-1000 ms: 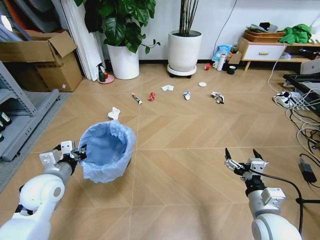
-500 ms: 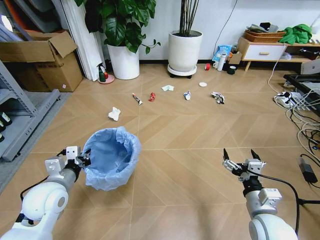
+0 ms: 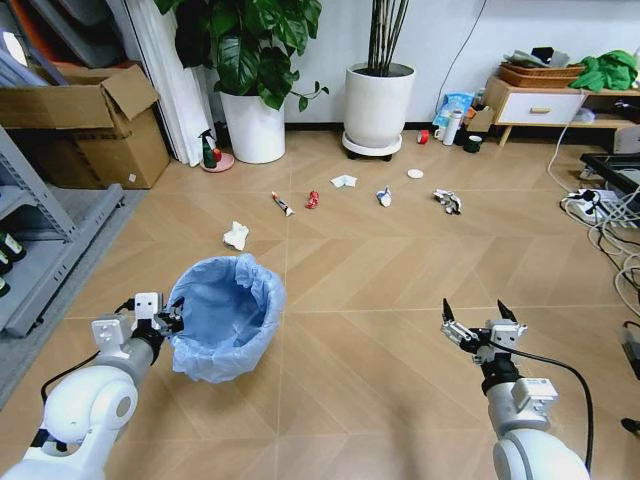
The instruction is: Pick up the trash bin and place the garbage on the floor into it.
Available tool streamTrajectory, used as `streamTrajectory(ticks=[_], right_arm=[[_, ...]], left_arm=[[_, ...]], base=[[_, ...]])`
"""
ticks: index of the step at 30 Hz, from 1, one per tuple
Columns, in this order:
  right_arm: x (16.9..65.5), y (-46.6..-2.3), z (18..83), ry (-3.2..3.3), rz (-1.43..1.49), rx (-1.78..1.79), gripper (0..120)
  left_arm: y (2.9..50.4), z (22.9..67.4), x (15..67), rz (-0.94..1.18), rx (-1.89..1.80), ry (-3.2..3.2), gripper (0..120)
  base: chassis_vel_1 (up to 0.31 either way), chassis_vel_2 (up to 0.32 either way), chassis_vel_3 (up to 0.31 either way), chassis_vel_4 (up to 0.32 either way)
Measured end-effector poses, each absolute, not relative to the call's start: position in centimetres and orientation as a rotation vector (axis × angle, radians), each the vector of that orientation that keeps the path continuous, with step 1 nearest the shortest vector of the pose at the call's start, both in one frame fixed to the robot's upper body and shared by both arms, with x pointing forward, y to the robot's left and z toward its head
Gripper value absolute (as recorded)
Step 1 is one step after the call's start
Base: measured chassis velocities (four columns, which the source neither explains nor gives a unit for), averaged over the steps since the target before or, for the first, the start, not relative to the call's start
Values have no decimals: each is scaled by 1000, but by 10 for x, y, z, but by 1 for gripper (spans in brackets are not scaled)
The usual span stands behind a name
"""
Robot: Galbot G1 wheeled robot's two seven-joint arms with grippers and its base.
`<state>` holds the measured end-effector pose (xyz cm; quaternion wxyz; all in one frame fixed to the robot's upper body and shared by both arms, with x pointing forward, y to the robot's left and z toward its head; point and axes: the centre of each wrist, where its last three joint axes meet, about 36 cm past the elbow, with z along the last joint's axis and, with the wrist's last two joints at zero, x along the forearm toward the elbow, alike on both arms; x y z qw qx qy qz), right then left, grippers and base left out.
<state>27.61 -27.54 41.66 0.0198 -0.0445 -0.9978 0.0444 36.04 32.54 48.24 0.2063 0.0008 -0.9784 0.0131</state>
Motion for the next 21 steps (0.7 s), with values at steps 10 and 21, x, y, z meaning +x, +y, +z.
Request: streamTrajectory(ticks=[10, 21], right_arm=[[274, -273, 415, -3091, 137, -123, 100], [274, -269, 413, -3089, 132, -112, 100]], left_arm=[[323, 482, 357, 35, -14, -2722, 0], [322, 482, 354, 33, -22, -2721, 0]], base=[[5, 191, -10, -182], [16, 228, -17, -223]])
